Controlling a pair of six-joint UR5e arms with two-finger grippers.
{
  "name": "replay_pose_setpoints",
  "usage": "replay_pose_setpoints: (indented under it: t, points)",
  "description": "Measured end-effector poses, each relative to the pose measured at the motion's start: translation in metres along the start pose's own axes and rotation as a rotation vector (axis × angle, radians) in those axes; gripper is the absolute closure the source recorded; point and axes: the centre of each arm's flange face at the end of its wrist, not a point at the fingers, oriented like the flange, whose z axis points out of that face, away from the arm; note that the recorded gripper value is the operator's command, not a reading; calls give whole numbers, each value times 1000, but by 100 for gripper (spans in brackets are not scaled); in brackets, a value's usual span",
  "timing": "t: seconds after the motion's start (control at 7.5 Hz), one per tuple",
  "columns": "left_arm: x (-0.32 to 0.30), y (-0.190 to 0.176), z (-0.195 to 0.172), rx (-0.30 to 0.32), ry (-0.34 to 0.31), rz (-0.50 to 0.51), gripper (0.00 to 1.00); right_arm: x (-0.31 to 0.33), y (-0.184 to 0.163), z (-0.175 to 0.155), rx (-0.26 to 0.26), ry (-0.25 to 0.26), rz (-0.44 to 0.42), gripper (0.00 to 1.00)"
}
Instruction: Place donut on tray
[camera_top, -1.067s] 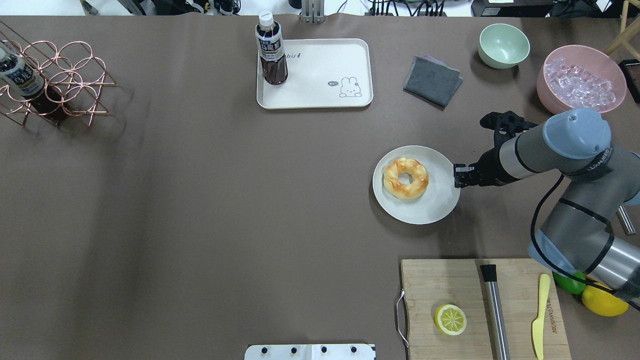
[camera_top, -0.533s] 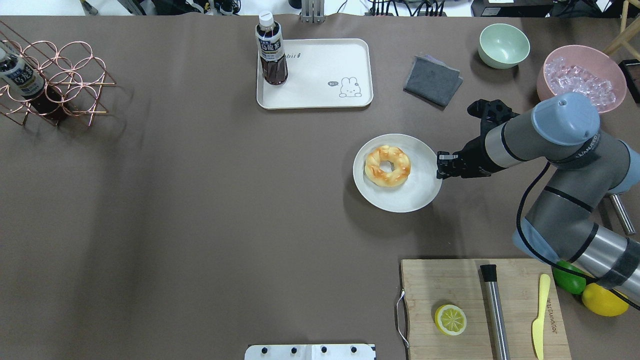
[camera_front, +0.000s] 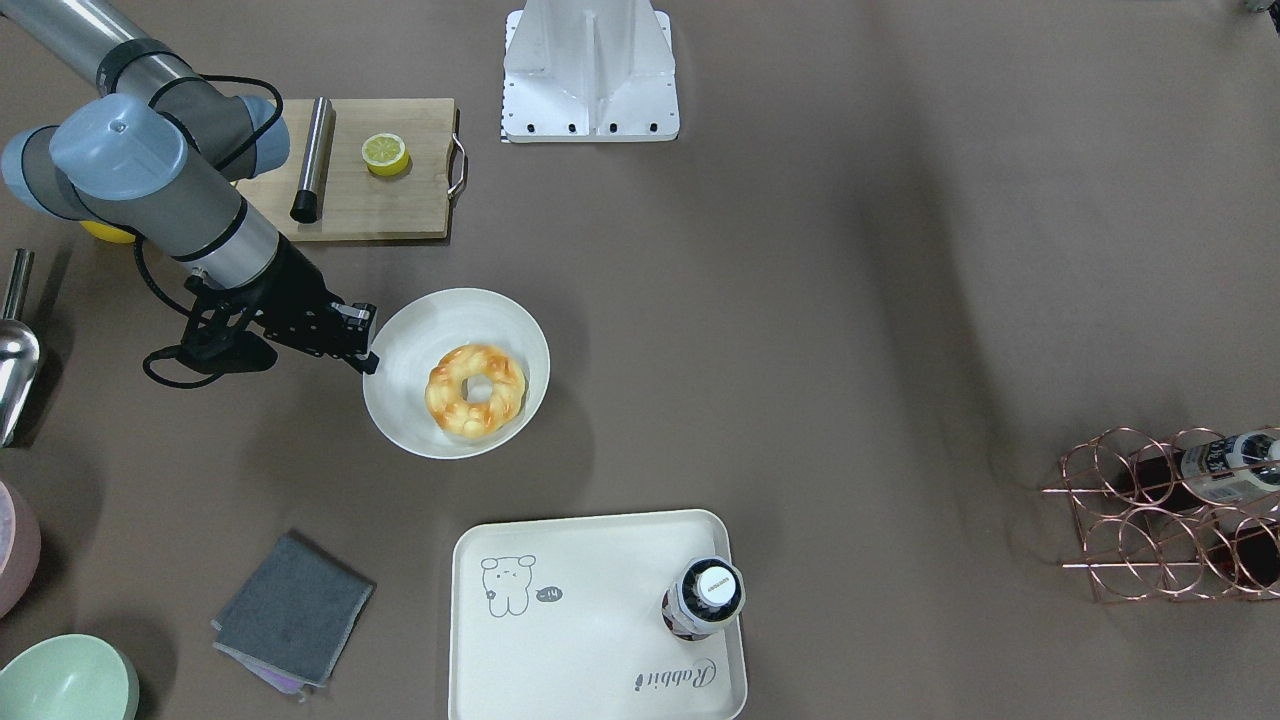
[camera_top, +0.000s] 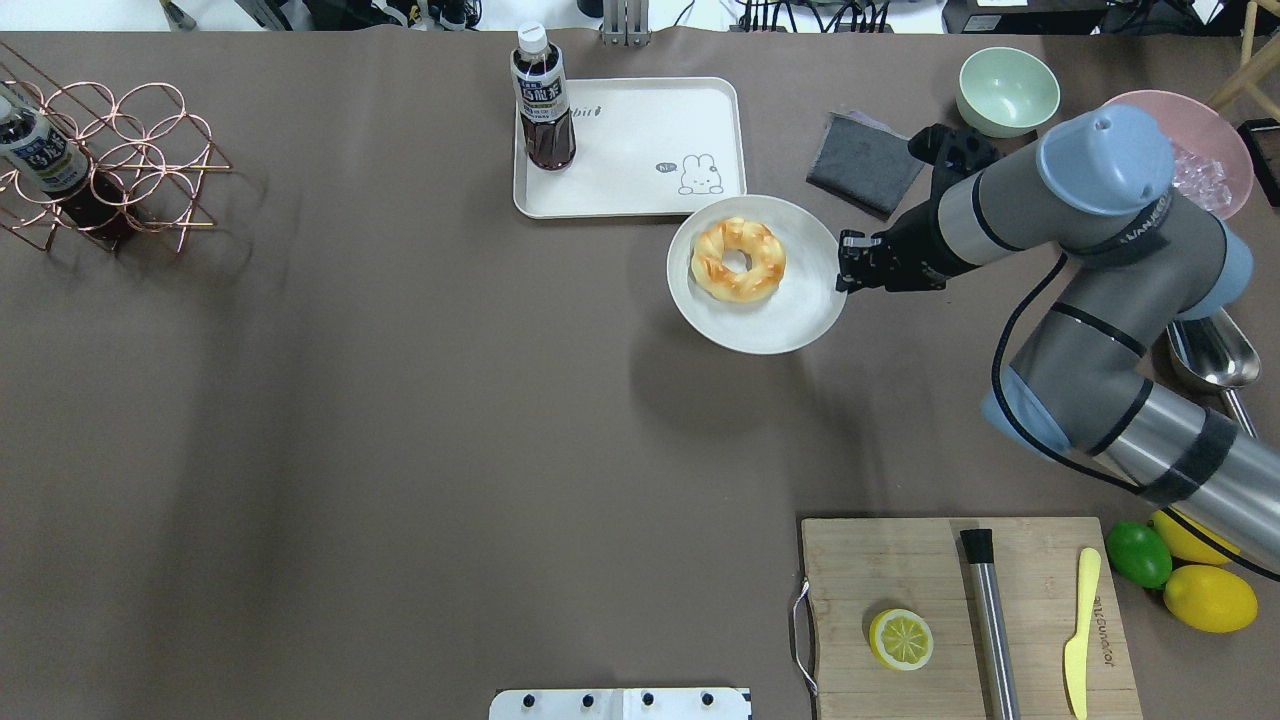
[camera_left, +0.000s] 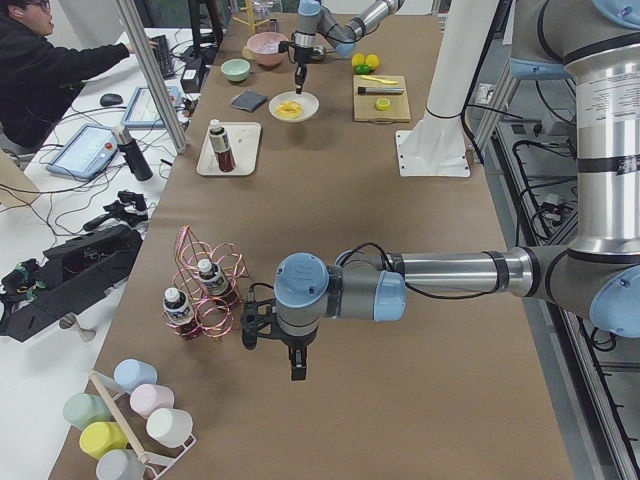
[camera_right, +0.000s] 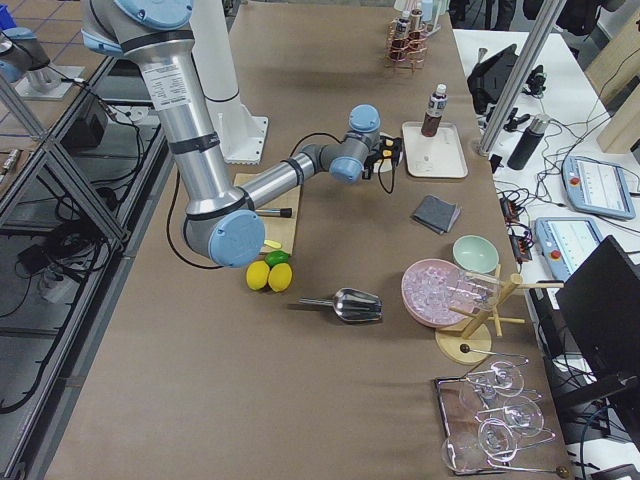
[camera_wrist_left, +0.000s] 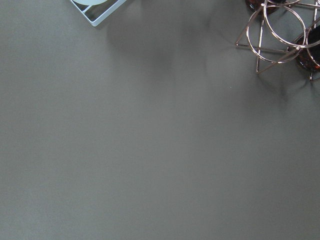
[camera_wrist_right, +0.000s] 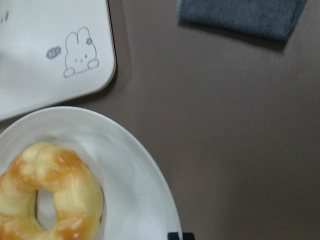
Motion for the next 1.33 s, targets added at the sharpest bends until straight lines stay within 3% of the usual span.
replay_pose_setpoints:
  t: [0.53, 1.33]
  points:
    - [3, -4, -2, 4, 2, 3, 2, -38, -99, 23, 58, 35, 65, 100]
    - [15, -20, -2, 5, 3, 25, 2, -125, -174, 86, 78, 126, 109, 100]
